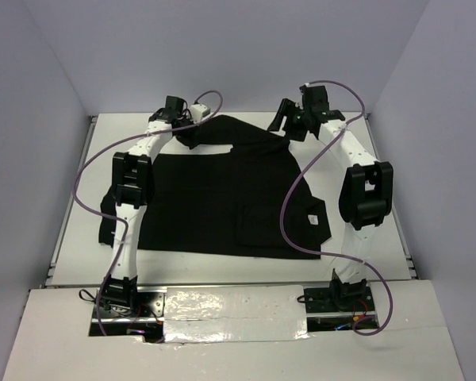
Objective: Fold and stack the long sleeve shirts
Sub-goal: Fold the shirt
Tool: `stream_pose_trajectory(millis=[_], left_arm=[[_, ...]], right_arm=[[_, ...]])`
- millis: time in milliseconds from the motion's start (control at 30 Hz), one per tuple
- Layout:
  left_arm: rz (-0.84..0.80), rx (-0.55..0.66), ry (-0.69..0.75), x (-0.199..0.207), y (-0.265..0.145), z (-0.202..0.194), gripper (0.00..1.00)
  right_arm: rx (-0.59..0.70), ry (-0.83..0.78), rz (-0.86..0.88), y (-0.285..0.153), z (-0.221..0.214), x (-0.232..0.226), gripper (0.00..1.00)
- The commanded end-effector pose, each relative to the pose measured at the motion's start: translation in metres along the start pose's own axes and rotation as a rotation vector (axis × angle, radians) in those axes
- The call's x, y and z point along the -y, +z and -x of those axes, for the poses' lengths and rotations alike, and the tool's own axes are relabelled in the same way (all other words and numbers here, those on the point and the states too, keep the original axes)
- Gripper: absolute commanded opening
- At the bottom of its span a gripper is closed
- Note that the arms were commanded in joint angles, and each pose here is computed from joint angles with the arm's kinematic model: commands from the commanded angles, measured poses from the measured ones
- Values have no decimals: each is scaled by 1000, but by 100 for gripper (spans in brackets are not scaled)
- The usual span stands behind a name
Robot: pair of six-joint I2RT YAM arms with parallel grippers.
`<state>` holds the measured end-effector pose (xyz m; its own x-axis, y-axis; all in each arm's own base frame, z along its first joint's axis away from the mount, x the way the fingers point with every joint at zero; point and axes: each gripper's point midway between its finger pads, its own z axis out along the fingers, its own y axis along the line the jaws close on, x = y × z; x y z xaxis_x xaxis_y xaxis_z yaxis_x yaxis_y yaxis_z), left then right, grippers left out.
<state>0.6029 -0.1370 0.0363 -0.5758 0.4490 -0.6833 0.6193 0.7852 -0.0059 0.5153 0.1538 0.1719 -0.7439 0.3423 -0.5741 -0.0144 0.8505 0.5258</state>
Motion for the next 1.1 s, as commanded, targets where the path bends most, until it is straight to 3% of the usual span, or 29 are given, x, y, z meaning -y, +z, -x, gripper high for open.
stream_pose_trajectory(millis=[0, 100, 300, 433, 600, 800, 1067], left_arm=[[-61, 167, -29, 7, -54, 57, 0], [-108, 277, -5, 24, -104, 103, 0], [-170, 349, 9, 51, -155, 130, 0], [-222, 293, 21, 76, -162, 114, 0], [-299, 195, 38, 121, -169, 82, 0], [-353, 116, 66, 157, -174, 61, 0], [-388, 120, 19, 171, -186, 64, 0]], right_arm=[[69, -65, 57, -28, 17, -33, 76], [68, -72, 89, -34, 9, -49, 76], [13, 56, 235, -39, -26, -100, 75], [-25, 207, 384, -41, -45, -141, 73], [-92, 361, 439, -35, -67, -178, 76], [-138, 516, 414, -19, -86, -178, 79], [-195, 719, 347, -6, -114, -165, 81]])
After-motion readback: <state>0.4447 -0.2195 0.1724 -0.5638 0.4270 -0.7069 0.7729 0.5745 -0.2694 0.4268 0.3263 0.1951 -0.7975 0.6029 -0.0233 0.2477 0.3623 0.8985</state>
